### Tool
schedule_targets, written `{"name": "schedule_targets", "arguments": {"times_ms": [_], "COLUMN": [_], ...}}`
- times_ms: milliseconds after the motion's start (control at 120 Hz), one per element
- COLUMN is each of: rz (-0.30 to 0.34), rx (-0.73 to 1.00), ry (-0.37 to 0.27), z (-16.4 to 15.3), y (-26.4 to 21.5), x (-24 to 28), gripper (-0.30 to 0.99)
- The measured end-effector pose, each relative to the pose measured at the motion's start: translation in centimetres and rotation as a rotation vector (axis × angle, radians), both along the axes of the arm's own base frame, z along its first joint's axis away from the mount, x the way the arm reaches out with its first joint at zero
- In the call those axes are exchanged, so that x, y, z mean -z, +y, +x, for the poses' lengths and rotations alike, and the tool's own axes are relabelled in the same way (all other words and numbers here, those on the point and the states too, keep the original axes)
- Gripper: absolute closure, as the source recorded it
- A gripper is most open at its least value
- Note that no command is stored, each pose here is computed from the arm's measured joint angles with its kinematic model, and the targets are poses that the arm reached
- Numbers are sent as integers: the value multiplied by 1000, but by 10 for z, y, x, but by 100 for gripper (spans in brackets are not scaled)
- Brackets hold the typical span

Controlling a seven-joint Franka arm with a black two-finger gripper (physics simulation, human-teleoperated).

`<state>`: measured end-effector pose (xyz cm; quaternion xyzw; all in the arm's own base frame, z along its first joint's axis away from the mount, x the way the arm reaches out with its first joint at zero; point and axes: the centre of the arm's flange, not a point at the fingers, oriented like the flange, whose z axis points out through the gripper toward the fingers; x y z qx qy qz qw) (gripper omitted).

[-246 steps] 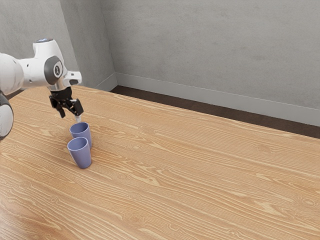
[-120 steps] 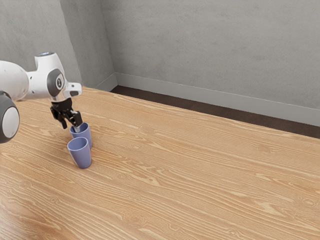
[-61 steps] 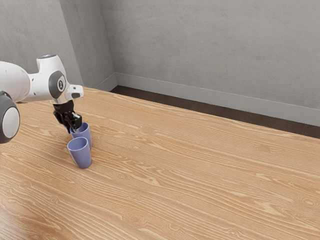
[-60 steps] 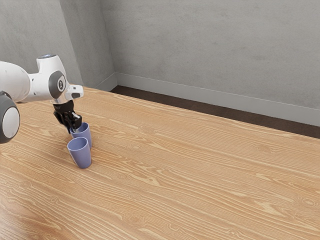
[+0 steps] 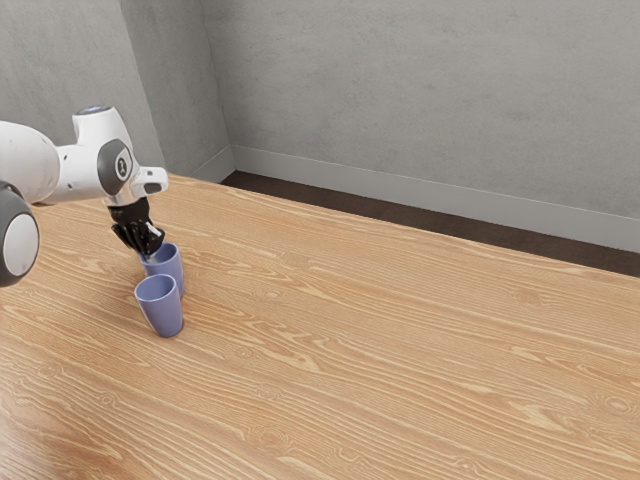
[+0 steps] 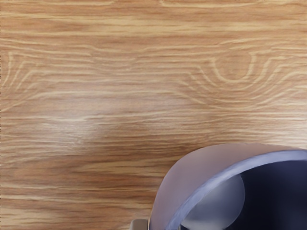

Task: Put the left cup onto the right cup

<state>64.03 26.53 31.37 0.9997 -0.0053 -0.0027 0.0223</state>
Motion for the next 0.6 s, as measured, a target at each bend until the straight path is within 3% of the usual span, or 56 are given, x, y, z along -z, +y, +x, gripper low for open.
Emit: {"name": "schedule_targets", "arguments": {"times_ms": [600], "rz": [-14], "rx": [-4], "ry": [-101], "z": [-34], "y": [-13], "x": [-97], "gripper": [78]}}
